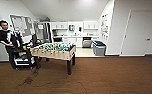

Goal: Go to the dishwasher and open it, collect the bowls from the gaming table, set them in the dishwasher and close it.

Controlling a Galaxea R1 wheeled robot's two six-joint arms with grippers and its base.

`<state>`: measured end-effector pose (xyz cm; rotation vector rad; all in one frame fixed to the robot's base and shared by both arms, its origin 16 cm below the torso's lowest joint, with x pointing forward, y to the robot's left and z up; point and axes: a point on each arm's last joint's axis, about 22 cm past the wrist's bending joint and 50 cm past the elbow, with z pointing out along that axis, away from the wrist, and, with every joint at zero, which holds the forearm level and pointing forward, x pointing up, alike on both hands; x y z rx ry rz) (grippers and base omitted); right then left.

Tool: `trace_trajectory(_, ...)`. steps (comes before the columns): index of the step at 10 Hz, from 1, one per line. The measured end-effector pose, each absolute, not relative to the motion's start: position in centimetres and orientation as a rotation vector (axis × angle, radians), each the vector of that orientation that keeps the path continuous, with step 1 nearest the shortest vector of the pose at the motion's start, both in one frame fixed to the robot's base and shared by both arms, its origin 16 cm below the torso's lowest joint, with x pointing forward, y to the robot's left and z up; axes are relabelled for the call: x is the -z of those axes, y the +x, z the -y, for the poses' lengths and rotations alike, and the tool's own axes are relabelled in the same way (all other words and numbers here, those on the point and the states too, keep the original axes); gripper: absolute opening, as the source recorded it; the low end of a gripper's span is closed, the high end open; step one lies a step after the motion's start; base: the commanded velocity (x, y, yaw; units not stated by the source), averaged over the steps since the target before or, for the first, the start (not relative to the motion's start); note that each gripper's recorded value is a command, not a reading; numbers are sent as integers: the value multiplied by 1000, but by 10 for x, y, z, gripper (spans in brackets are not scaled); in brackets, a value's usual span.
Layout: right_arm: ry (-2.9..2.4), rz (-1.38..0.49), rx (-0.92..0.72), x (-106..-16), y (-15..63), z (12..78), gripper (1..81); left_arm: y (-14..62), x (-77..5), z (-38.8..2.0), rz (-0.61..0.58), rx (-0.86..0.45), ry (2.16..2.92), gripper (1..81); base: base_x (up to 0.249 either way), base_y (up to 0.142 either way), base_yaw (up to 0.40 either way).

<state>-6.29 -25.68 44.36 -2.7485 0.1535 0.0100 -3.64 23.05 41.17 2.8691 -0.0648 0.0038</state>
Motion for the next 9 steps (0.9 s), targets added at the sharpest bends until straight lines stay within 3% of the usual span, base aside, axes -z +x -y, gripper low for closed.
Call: trace_trajectory(9, -2737, -148, 5, -444, -52, 248, 10, -28, -412, -221, 69, -18, 2858, 10, 138, 0, 0)
